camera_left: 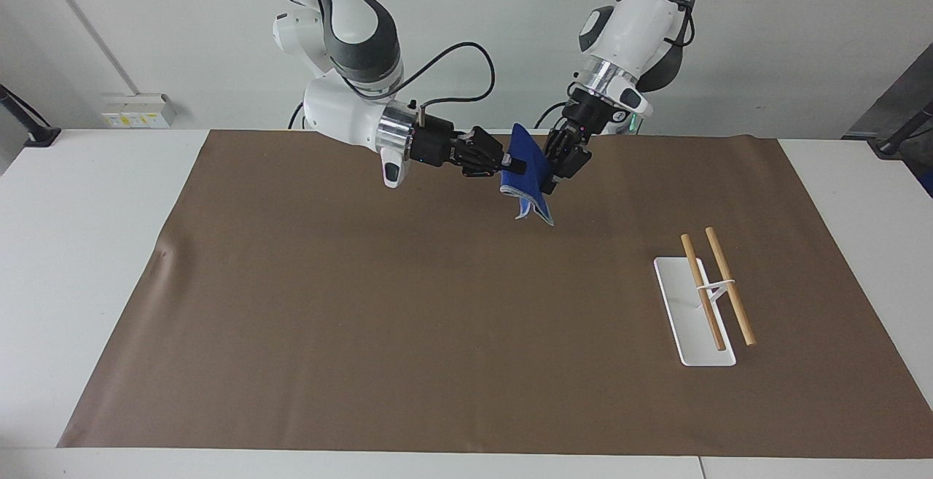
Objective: Right arm passes towel to left arm to hang
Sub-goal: 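Close the left gripper on the towel held by the right gripper, then open the right gripper and pull back while the left gripper takes the towel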
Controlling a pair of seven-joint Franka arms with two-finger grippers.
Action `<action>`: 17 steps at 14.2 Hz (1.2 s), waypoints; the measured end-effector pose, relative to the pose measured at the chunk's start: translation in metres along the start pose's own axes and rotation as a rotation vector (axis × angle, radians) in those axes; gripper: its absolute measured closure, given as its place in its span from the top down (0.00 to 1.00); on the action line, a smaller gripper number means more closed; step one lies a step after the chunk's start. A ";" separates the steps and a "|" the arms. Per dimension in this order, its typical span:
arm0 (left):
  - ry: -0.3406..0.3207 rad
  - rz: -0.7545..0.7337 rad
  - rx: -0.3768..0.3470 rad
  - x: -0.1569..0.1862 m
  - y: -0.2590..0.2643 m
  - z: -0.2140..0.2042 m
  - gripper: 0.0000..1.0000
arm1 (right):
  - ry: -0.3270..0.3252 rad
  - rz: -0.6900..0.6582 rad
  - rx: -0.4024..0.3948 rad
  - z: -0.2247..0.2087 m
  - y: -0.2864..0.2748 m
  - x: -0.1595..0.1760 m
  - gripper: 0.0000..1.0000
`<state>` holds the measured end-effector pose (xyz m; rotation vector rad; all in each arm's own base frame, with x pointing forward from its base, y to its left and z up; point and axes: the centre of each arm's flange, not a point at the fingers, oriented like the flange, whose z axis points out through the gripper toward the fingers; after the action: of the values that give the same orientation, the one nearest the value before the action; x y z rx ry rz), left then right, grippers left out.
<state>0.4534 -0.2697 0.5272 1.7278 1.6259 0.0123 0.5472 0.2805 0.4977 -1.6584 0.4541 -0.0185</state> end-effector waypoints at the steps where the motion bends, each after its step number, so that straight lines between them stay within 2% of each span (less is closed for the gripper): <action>1: 0.001 0.013 -0.001 0.001 0.001 0.000 0.08 | 0.000 0.000 0.000 0.000 0.000 0.000 0.04; 2: 0.001 0.023 -0.002 0.002 0.001 -0.001 0.02 | 0.000 0.000 0.000 0.000 0.000 0.000 0.04; 14: 0.034 0.043 -0.046 0.034 0.025 -0.013 0.02 | 0.002 0.001 -0.001 0.000 0.001 0.000 0.04; 15: 0.038 0.054 -0.050 0.037 0.027 -0.014 0.02 | 0.011 0.001 -0.004 -0.001 0.001 0.001 0.09; 17: 0.057 0.060 -0.059 0.052 0.034 -0.016 0.02 | 0.064 -0.016 -0.019 -0.006 -0.003 0.002 0.31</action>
<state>0.4846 -0.2140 0.5319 1.7449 1.5979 0.1386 0.5483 0.2743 0.5006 -1.6838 0.4908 -0.0790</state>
